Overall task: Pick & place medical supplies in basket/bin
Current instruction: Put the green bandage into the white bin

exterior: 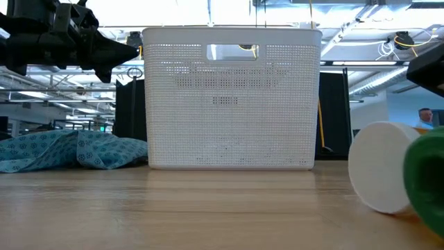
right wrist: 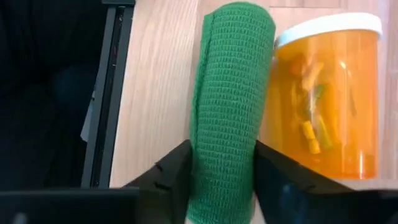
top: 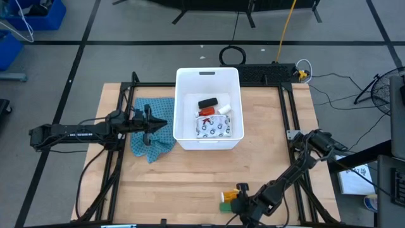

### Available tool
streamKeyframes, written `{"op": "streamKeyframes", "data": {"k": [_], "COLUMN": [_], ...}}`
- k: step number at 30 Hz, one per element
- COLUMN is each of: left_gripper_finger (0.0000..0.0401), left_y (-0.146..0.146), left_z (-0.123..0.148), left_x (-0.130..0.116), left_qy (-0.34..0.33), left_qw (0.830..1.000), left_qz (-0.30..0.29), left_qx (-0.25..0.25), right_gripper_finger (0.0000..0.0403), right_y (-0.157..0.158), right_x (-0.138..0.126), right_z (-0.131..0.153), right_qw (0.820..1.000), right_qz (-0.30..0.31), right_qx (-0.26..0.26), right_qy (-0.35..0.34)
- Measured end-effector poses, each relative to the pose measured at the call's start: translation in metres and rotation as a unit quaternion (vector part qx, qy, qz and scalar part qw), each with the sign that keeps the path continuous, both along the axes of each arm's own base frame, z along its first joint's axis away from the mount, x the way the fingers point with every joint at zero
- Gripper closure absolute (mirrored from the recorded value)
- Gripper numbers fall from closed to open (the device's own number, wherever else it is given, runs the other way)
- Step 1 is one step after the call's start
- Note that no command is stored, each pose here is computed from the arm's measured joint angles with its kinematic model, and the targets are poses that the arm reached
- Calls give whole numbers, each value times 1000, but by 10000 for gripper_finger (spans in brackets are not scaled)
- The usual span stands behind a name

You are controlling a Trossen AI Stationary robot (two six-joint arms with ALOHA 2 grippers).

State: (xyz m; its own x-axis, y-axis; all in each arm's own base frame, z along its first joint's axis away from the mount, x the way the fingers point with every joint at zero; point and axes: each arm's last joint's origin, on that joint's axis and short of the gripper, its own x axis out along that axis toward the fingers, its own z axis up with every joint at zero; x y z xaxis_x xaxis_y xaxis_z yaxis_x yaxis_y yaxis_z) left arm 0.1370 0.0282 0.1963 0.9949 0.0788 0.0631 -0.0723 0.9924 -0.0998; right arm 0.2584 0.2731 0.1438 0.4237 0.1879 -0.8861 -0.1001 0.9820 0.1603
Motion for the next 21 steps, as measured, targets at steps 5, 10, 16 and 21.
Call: {"op": "streamKeyframes", "data": {"k": [5,10,16,21], "left_gripper_finger": [359,359,359,359], "left_y": [0,0,0,0], "left_z": [0,0,0,0], "left_x": [0,0,0,0], "left_qy": [0,0,0,0], "left_qw": [1000,1000,1000,1000], "left_qz": [0,0,0,0], "left_qx": [0,0,1,4], "right_gripper_finger": [335,361,336,339], "right_y": [-2,-2,-21,-68], "right_x": [2,2,-1,-5], "right_z": [5,37,102,131], "right_qw": [1000,995,966,935], "right_qz": [8,67,150,172], "right_qx": [3,27,-4,-35], "right_qy": [-4,-72,-211,-308]}}
